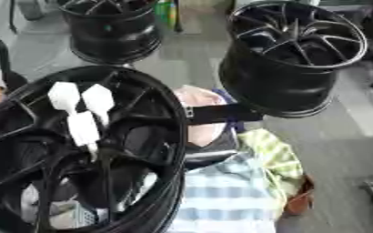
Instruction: Pull the pin out of the wheel hub.
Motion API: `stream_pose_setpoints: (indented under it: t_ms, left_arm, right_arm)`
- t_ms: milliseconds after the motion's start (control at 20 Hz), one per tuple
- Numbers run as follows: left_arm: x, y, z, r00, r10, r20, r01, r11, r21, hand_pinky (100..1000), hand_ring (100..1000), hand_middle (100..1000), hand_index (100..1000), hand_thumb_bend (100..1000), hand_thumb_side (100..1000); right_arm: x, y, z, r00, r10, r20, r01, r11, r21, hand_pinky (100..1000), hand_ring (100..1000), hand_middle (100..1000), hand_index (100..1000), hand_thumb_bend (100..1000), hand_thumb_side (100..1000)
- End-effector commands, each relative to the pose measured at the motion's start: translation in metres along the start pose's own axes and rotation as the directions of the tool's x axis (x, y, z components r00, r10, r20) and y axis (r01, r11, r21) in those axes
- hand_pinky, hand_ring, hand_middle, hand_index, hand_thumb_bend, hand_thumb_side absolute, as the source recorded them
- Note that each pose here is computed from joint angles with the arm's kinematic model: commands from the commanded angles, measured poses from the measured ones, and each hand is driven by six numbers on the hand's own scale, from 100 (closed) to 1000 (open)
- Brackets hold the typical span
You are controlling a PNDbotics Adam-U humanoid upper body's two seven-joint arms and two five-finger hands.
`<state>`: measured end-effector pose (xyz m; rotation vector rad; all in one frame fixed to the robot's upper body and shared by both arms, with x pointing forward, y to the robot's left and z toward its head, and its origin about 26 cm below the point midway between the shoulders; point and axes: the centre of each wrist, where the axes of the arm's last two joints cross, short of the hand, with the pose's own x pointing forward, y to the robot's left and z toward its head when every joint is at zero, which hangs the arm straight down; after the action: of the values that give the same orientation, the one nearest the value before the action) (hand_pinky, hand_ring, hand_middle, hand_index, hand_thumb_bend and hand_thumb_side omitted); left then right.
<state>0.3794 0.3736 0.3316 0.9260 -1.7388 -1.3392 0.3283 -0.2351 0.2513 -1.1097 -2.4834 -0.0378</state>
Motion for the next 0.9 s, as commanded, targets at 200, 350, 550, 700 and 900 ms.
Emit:
stream_pose_setpoints:
  t_ms: [200,350,550,700,900]
  left_arm:
    - [0.003,0.019,0.002,0.999,-0.038,0.003,0.038,0.999,0.028,810,730,632,795,218,344]
    - [0.006,0.021,0.0,0.998,-0.054,0.019,0.054,0.998,0.014,817,739,646,804,244,338]
    - [0.009,0.027,-0.004,0.992,-0.09,0.088,0.093,0.995,-0.035,852,780,695,838,298,344]
    - [0.01,0.03,-0.01,0.978,-0.119,0.173,0.137,0.986,-0.098,881,818,743,868,339,380]
    - [0.01,0.031,-0.017,0.95,-0.148,0.276,0.213,0.951,-0.226,915,862,787,891,399,442]
  right_arm:
    - [0.002,-0.003,-0.006,1.0,-0.005,0.016,0.005,1.0,-0.017,747,740,681,830,100,605]
    - [0.002,-0.002,-0.006,1.0,-0.005,0.015,0.005,1.0,-0.015,747,740,681,830,100,606]
    - [0.002,-0.001,-0.007,1.0,-0.007,0.017,0.007,1.0,-0.01,747,740,681,830,100,607]
    - [0.002,0.0,-0.008,1.0,-0.01,0.019,0.011,1.0,-0.006,747,740,680,830,100,608]
    - [0.002,0.0,-0.009,1.0,-0.013,0.021,0.013,1.0,-0.002,746,740,680,830,100,598]
